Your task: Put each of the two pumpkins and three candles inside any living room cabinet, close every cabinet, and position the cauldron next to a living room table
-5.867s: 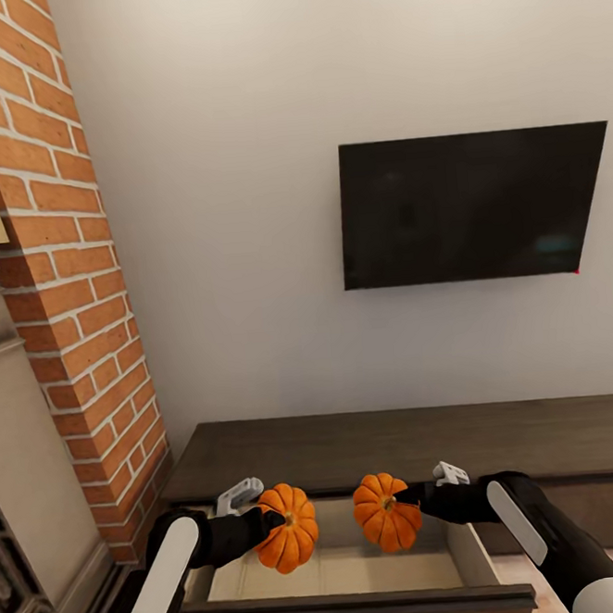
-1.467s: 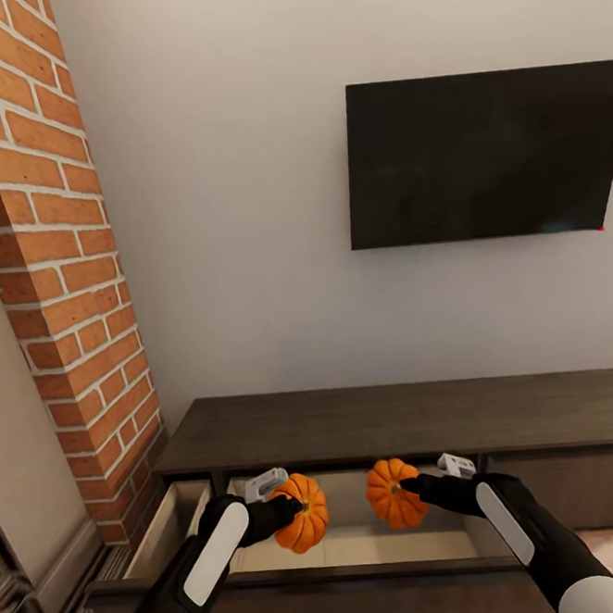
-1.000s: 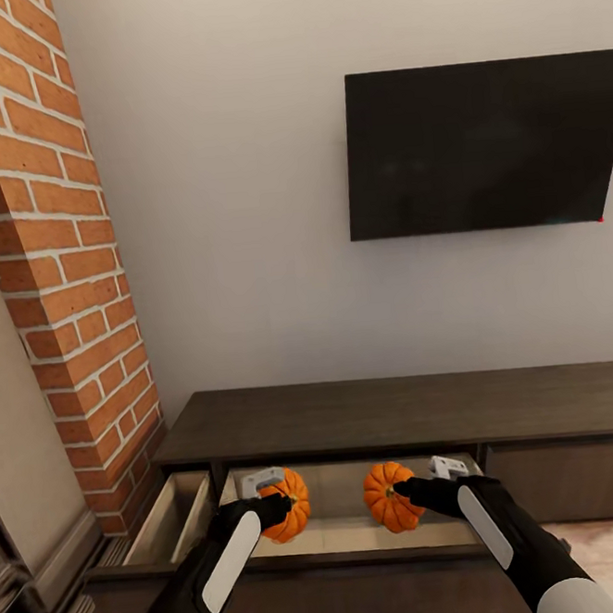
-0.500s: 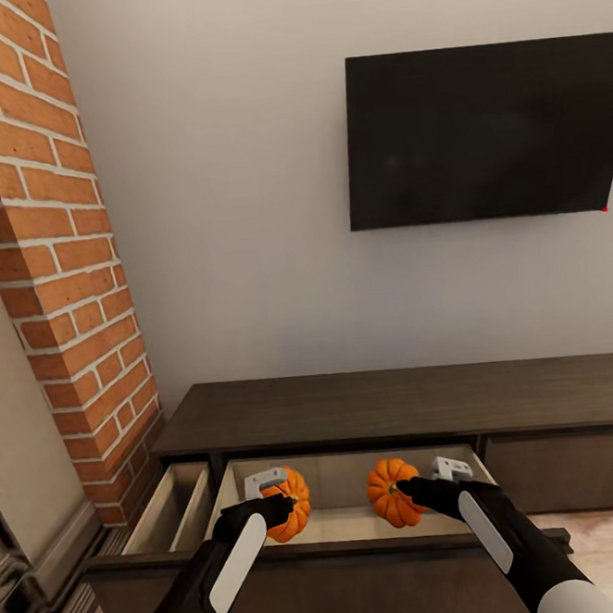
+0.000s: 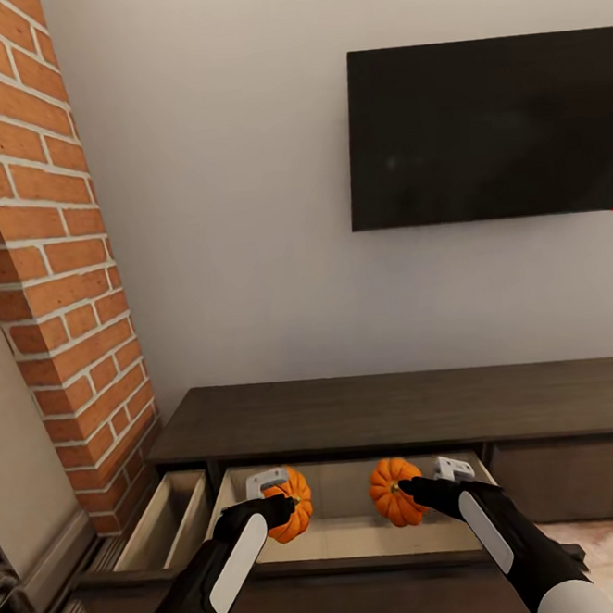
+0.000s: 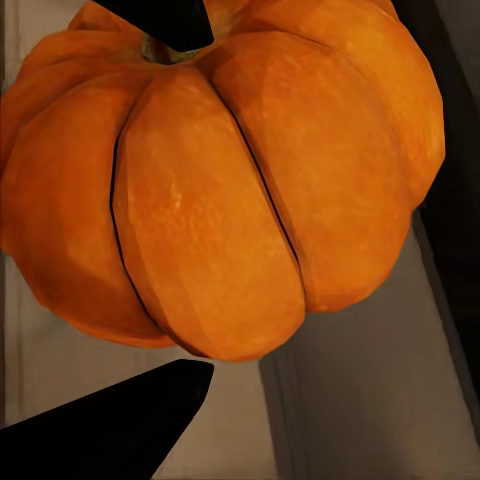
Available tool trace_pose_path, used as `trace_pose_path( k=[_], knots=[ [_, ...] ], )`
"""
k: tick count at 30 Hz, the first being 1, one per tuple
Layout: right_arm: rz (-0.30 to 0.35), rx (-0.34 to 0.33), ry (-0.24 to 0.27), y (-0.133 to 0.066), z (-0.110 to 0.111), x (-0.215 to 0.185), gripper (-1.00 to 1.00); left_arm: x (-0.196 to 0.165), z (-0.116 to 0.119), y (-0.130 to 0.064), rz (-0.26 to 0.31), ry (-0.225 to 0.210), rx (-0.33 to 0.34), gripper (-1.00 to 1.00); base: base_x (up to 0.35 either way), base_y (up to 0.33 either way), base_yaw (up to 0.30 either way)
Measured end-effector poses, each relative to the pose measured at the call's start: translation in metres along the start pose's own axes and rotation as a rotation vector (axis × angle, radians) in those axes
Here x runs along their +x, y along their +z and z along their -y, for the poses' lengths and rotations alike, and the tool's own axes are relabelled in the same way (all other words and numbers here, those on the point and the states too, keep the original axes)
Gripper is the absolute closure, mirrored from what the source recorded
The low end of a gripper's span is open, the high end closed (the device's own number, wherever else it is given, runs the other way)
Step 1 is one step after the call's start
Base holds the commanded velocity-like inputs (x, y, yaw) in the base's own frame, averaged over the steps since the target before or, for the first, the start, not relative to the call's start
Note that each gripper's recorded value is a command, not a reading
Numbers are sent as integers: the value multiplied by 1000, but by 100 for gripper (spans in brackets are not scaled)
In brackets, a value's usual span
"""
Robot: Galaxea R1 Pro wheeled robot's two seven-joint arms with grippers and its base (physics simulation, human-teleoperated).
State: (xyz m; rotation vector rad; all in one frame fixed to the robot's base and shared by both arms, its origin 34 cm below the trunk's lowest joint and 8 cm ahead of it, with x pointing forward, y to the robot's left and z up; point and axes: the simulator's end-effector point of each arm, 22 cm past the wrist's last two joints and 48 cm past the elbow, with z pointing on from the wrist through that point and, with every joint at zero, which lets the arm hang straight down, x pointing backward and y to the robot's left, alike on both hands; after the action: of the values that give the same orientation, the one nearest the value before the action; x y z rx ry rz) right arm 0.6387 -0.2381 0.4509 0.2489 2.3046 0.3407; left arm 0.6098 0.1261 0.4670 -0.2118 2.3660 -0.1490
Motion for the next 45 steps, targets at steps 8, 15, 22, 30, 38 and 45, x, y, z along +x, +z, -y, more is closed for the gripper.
trace_pose_path(
  k=[8, 15, 22, 30, 38, 45],
  knots=[
    [-2, -2, 0, 0, 0, 0, 100, 0, 0, 0, 0, 0, 3, 100, 52, 0, 0],
    [-2, -2, 0, 0, 0, 1, 100, -4, 0, -1, 9, 0, 3, 100, 9, 0, 0],
    [-26, 5, 5, 9, 4, 11, 100, 6, -4, 8, -16, -1, -6, 100, 0, 0, 0],
    [-73, 15, 12, 19, 11, 30, 100, 16, -9, 19, -45, -9, -11, 100, 0, 0, 0],
    [-107, 23, 19, 29, 17, 46, 100, 30, -12, 29, -79, -16, -12, 100, 0, 0, 0],
    [-135, 32, 26, 38, 23, 60, 100, 43, -13, 39, -108, -17, -16, 100, 0, 0, 0]
  ],
)
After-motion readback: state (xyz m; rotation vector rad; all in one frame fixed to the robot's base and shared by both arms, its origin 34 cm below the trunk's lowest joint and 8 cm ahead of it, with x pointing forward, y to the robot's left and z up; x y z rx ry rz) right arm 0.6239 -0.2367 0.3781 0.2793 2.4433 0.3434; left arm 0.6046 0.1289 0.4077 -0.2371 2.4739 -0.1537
